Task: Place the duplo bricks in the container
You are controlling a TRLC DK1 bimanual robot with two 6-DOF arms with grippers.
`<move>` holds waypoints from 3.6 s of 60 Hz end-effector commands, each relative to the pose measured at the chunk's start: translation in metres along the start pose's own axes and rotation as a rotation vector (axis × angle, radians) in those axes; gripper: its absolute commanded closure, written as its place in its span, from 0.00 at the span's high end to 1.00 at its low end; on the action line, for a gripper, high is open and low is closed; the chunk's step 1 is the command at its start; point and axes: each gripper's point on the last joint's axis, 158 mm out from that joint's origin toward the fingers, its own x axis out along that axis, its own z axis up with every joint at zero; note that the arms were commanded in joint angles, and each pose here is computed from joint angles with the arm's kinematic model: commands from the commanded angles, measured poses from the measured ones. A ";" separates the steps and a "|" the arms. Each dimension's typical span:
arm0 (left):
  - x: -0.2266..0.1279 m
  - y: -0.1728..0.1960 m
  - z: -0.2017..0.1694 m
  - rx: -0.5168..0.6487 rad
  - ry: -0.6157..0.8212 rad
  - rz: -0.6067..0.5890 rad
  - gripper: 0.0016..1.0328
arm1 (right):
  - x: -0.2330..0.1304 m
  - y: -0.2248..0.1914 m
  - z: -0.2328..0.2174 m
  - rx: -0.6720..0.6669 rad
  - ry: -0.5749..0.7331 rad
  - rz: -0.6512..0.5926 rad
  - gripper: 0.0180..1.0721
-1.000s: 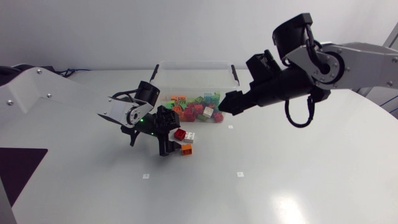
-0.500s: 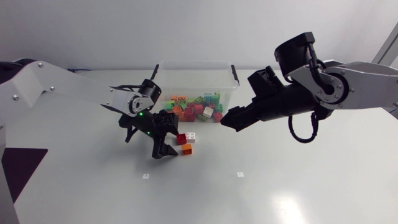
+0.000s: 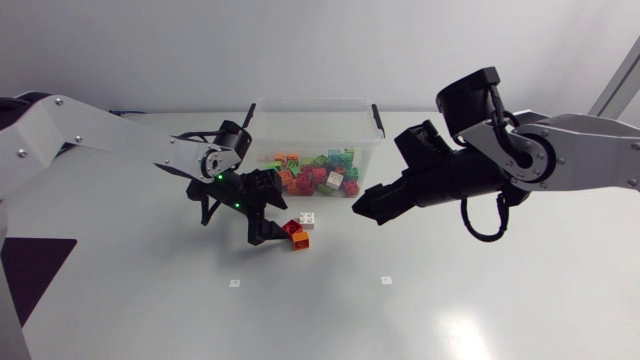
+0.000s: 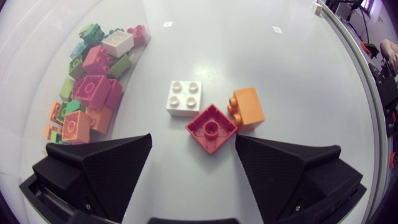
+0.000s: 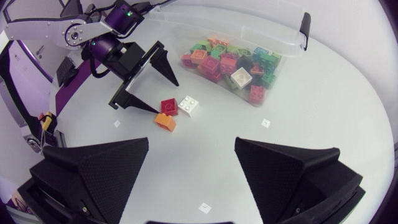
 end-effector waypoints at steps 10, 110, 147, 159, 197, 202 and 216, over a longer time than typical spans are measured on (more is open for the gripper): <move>0.022 -0.021 0.002 -0.051 0.006 -0.014 0.90 | -0.001 0.005 -0.008 -0.003 0.003 0.008 0.95; 0.027 -0.020 0.000 -0.520 0.305 0.123 0.80 | -0.013 0.030 -0.030 -0.034 0.013 0.039 0.95; 0.028 -0.024 0.013 -0.563 0.270 0.131 0.31 | -0.018 0.039 -0.044 -0.042 0.035 0.053 0.95; 0.006 -0.033 0.014 -0.533 0.257 0.146 0.22 | 0.006 0.048 -0.057 -0.072 0.117 0.055 0.95; -0.093 -0.002 -0.012 -0.588 0.152 0.320 0.22 | 0.109 0.048 -0.069 -0.119 0.394 -0.091 0.95; -0.107 0.007 -0.009 -0.591 0.120 0.352 0.22 | 0.116 0.049 -0.070 -0.127 0.413 -0.098 0.92; -0.138 0.030 0.009 -0.586 0.034 0.408 0.22 | 0.131 0.049 -0.072 -0.134 0.467 -0.117 0.84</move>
